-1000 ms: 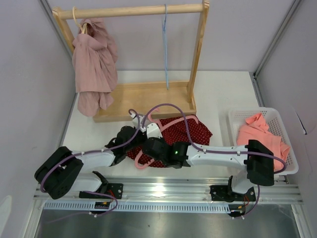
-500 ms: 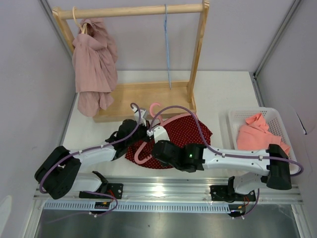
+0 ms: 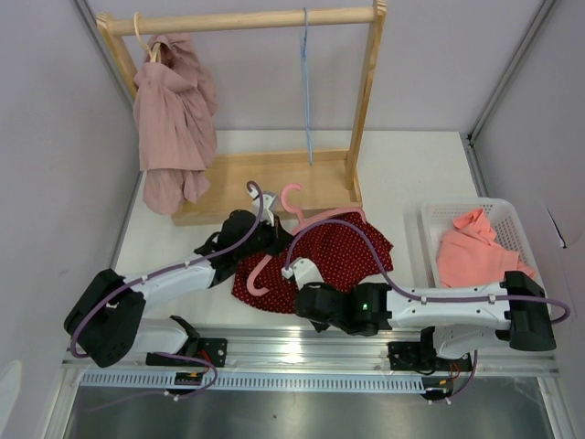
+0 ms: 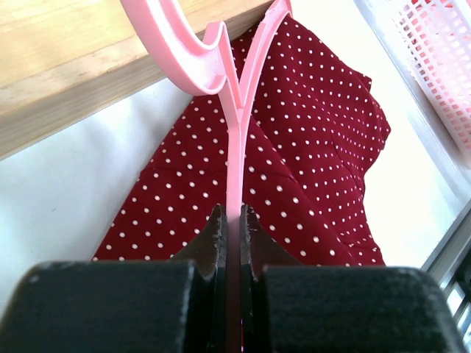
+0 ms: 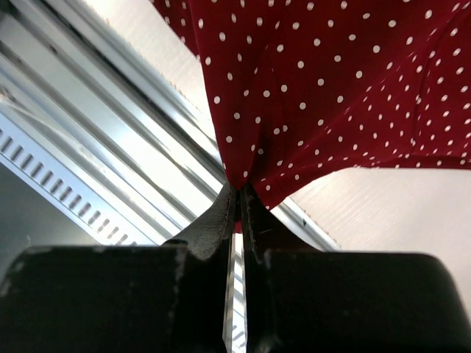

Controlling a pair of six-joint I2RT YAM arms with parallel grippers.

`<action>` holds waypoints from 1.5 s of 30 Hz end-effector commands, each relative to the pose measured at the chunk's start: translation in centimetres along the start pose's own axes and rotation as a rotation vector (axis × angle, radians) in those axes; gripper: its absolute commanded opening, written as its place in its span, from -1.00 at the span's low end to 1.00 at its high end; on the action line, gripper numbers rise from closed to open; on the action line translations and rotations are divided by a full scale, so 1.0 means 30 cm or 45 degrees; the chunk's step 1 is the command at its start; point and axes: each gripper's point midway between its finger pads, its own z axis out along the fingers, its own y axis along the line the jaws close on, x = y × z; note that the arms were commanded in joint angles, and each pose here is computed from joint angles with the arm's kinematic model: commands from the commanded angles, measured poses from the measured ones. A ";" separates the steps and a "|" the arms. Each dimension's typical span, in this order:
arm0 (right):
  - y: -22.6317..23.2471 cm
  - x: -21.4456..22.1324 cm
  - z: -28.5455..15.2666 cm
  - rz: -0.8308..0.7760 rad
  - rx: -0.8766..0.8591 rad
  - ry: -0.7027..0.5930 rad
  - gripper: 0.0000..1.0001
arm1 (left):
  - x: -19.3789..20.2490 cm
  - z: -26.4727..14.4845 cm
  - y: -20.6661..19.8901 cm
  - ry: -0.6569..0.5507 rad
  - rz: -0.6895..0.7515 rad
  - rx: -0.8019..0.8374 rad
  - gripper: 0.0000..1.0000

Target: Place the skirt on the hanger

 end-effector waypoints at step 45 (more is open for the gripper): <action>-0.702 -0.454 -0.389 0.733 0.146 -0.703 0.33 | -0.428 -0.413 -0.377 -0.405 0.373 0.391 -1.00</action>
